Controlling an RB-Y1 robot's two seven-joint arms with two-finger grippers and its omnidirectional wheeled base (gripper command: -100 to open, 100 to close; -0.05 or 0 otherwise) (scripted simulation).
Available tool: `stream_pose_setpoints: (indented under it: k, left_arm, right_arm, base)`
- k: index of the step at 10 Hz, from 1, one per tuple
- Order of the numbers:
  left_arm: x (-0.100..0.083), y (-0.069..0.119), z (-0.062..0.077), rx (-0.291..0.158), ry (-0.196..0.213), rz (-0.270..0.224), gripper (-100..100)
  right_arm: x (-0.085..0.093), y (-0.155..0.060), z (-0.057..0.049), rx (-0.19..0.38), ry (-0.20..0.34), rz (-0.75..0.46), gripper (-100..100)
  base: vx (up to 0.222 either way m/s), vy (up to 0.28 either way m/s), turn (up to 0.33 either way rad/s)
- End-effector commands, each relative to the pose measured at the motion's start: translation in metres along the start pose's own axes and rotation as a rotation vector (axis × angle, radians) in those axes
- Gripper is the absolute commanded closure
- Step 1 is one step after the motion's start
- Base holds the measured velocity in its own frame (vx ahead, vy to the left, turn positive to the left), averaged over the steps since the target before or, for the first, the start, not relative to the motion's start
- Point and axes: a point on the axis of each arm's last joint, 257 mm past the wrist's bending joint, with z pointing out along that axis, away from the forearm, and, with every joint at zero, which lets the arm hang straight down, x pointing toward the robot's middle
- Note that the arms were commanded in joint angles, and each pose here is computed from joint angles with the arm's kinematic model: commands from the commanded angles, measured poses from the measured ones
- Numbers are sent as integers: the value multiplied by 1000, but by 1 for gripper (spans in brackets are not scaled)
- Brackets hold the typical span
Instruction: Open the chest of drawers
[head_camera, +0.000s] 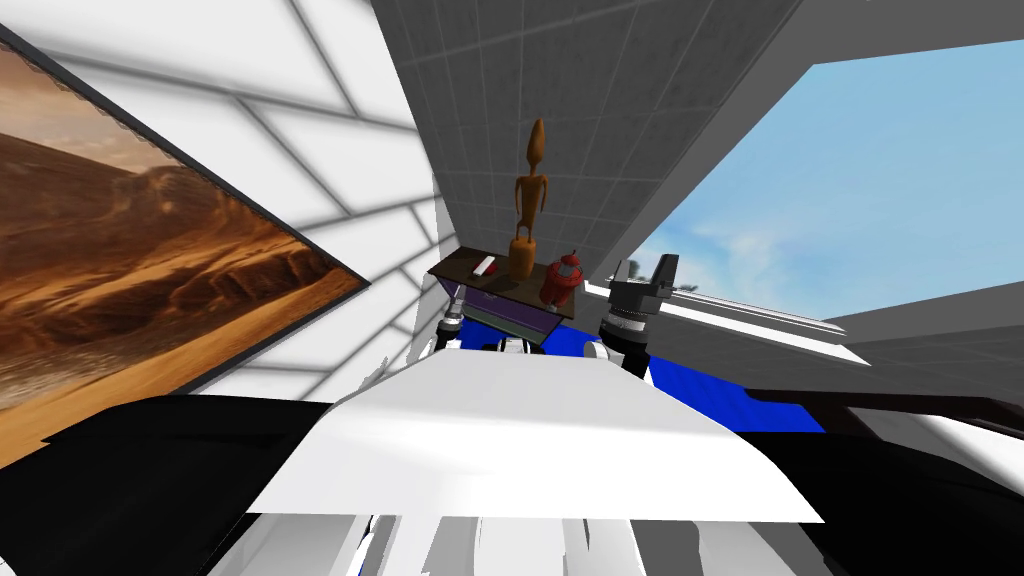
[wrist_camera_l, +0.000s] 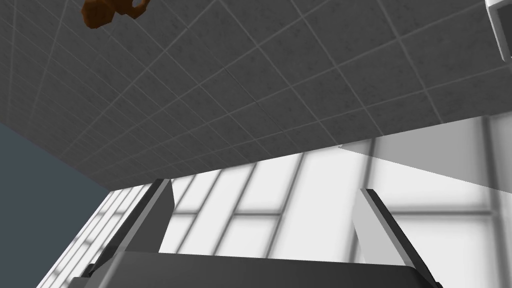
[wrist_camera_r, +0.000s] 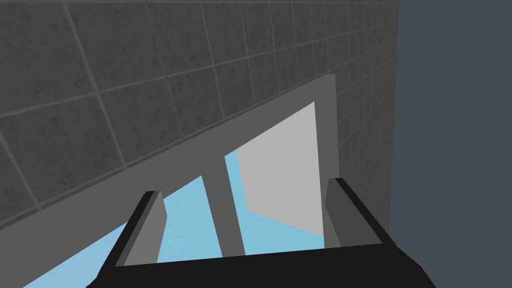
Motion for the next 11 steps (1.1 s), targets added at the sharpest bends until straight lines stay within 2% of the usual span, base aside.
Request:
stream_pose_setpoints:
  k: [1,2,3,4,5,6,7,8,11]
  left_arm:
    - [11,13,-8,-17,17,6,-100]
    - [15,21,-13,-39,26,3,-100]
    - [19,23,-13,-31,29,9,-100]
    - [23,31,-20,-54,39,6,-100]
    - [27,32,-20,-48,42,10,-100]
    - [31,41,-27,-73,53,7,-100]
    - [36,44,-28,-72,57,9,-100]
    - [41,52,-36,-96,68,6,-100]
    - [55,64,-46,-117,86,5,-100]
  right_arm:
    - [0,0,0,0,0,0,0]
    - [0,0,0,0,0,0,0]
    - [0,0,0,0,0,0,0]
    - [0,0,0,0,0,0,0]
    - [0,0,0,0,0,0,0]
    - [0,0,0,0,0,0,0]
    - [0,0,0,0,0,0,0]
    - [0,0,0,0,0,0,0]
    - [0,0,0,0,0,0,0]
  base:
    - [23,13,-61]
    - [18,12,-33]
    - [22,14,-54]
    - [20,16,-28]
    - [23,14,-47]
    - [20,14,-31]
    - [24,14,-57]
    - [21,14,-29]
    - [21,16,-44]
